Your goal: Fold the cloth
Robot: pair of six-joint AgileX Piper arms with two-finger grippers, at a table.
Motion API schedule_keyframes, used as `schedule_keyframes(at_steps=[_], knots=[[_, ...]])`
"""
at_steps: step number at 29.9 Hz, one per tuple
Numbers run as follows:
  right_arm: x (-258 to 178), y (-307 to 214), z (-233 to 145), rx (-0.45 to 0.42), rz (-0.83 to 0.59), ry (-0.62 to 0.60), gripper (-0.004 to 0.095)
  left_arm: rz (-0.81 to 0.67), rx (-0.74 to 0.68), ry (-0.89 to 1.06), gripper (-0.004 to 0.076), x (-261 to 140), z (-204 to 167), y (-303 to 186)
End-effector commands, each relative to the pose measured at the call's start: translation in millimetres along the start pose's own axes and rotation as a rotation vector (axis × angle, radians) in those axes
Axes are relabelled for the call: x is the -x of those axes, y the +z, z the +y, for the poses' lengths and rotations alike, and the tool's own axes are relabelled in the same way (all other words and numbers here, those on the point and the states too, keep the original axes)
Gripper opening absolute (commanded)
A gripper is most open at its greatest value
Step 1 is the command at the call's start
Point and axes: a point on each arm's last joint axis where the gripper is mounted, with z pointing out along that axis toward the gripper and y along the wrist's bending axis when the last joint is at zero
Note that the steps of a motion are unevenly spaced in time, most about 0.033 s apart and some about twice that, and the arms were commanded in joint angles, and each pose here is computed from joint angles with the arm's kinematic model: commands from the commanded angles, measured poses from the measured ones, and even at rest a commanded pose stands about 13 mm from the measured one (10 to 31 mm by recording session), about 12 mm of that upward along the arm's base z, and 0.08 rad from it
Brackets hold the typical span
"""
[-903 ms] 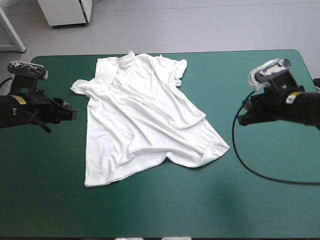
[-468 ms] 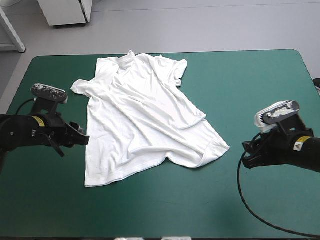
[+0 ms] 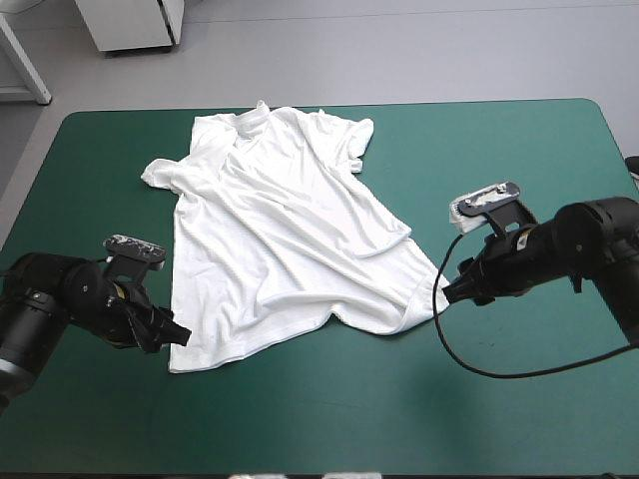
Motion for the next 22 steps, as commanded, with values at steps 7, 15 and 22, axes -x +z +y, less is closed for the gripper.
schedule_keyframes(at_steps=[7, 15, 22], knots=[[24.6, -6.3, -2.4, -0.011, -0.070, -0.036, 0.0510, 0.092, -0.012, 0.000, 0.0414, 9.6, 0.9, 44.3], [27.4, -1.0, -4.0, -0.011, -0.061, -0.055, 0.0509, 0.155, -0.020, -0.001, 0.0414, 18.6, 2.7, 77.7], [28.3, 1.4, -4.9, -0.015, -0.055, -0.065, 0.0509, 0.215, -0.037, -0.006, 0.0414, 16.9, 2.2, 102.4]])
